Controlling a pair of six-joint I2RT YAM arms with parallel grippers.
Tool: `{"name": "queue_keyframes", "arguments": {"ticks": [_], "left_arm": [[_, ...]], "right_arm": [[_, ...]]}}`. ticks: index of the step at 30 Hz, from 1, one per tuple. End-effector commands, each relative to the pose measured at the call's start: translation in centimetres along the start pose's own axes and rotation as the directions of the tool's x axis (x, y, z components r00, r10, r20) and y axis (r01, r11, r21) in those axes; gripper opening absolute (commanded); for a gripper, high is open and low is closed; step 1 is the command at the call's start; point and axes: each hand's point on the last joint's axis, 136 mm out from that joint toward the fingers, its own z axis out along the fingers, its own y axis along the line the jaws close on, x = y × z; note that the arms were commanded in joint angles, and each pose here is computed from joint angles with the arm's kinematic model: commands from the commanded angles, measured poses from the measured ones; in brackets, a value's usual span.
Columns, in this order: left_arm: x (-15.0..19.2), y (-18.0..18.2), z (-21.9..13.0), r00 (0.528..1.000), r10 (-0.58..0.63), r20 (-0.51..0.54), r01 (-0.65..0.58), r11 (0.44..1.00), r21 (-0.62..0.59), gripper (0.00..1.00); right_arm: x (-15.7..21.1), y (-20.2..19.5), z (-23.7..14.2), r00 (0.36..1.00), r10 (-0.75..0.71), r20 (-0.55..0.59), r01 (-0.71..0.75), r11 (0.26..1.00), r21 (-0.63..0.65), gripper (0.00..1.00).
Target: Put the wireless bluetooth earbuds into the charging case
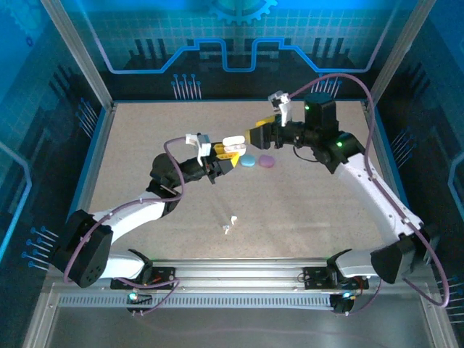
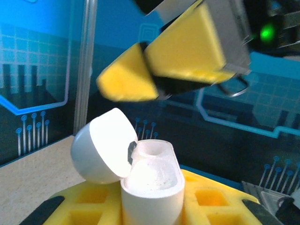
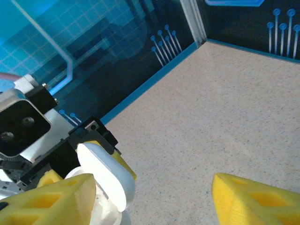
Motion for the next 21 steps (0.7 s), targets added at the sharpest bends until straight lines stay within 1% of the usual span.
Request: {"name": "queue_keyframes", "arguments": {"ticks": [1, 3, 6, 8, 9, 10, 12, 15, 18, 21], "left_arm": [[-1.2, 0.9, -0.8, 0.996, 0.069, 0.055, -0.064, 0.994, -0.093, 0.26], [-1.4, 1.5, -1.3, 0.995, 0.085, 0.06, -0.076, 0.987, -0.142, 0.26], [-1.8, 2.3, -2.3, 0.992, 0.109, 0.065, -0.093, 0.973, -0.211, 0.26], [-2.2, 2.8, -2.9, 0.99, 0.12, 0.073, -0.098, 0.963, -0.251, 0.26], [-2.4, 3.0, -3.3, 0.989, 0.125, 0.075, -0.101, 0.958, -0.267, 0.26], [-2.6, 3.1, -3.6, 0.989, 0.13, 0.076, -0.103, 0.954, -0.282, 0.26], [-2.9, 3.3, -4.1, 0.987, 0.144, 0.065, -0.117, 0.944, -0.31, 0.26], [-3.5, 3.2, -4.9, 0.984, 0.17, 0.051, -0.142, 0.927, -0.347, 0.26], [-4.7, 2.9, -5.8, 0.978, 0.204, 0.047, -0.171, 0.908, -0.383, 0.26], [-5.5, 2.6, -6.7, 0.971, 0.238, 0.018, -0.209, 0.885, -0.417, 0.26]], "right_arm": [[-1.2, -1.2, -3.1, 0.994, 0.05, 0.098, -0.062, 0.991, 0.115, 0.65], [0.5, -3.3, -3.8, 0.987, 0.138, 0.078, -0.151, 0.971, 0.187, 0.6], [5.3, -6.9, -3.5, 0.947, 0.32, -0.006, -0.304, 0.906, 0.296, 0.54], [9.1, -8.7, -2.6, 0.883, 0.465, -0.07, -0.411, 0.836, 0.364, 0.47], [11.1, -9.2, -1.9, 0.842, 0.528, -0.108, -0.455, 0.804, 0.382, 0.45], [13.3, -9.5, -0.9, 0.795, 0.589, -0.147, -0.499, 0.771, 0.395, 0.44], [17.1, -9.5, 1.0, 0.715, 0.663, -0.223, -0.54, 0.726, 0.426, 0.43], [22.2, -8.3, 4.0, 0.628, 0.699, -0.342, -0.517, 0.704, 0.487, 0.43], [26.3, -6.8, 6.3, 0.564, 0.69, -0.453, -0.441, 0.716, 0.541, 0.44], [29.3, -5.6, 7.9, 0.517, 0.666, -0.538, -0.347, 0.737, 0.58, 0.46]]}}
